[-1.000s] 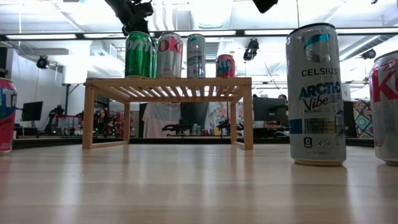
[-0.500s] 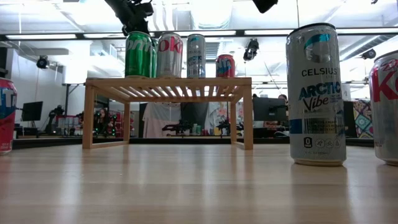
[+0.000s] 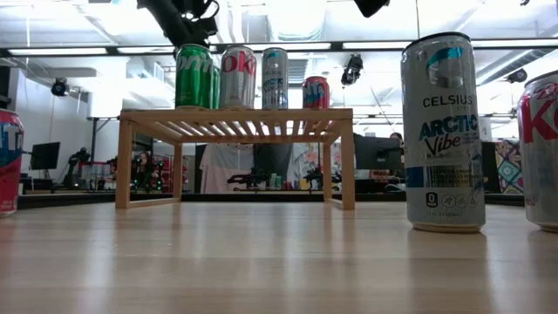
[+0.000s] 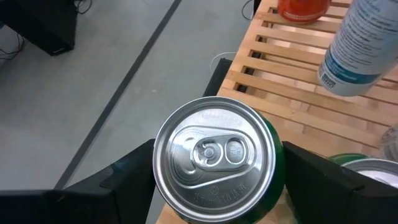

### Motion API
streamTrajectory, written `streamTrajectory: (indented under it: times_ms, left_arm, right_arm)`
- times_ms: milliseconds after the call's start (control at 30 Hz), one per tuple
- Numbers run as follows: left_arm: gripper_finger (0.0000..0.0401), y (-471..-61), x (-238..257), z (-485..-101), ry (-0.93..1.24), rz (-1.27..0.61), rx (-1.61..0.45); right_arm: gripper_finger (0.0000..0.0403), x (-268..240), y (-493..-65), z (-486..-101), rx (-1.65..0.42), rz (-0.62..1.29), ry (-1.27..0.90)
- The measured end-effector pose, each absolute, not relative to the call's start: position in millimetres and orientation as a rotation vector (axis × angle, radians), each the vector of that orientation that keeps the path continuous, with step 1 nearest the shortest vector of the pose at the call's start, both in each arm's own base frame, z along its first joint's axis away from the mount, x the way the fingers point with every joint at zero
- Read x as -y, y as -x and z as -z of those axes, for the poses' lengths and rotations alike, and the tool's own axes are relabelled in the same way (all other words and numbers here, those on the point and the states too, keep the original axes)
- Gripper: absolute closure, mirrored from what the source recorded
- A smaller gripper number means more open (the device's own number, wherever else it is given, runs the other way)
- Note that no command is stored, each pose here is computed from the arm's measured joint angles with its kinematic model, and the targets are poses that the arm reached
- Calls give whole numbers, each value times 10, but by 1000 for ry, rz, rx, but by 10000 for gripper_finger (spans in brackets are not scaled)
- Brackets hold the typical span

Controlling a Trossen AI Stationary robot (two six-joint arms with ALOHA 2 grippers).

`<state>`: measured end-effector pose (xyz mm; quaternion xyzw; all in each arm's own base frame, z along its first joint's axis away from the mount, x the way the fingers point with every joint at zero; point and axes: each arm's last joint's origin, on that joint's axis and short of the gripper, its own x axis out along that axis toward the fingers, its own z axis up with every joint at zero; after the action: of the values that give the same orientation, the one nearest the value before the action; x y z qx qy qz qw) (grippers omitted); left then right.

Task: Place canned beverage on shelf
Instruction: Put the green soda can on the shelf

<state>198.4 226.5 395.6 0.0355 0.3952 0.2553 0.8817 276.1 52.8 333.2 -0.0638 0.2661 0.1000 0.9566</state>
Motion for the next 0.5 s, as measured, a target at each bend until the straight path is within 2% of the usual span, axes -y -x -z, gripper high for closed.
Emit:
streamTrajectory:
  times_ms: [500]
  left_arm:
    - [120, -1996, -2293, -3914, -85, -570, -822]
  right_arm:
    - [394, -529, -2762, -3335, -537, -203, 130]
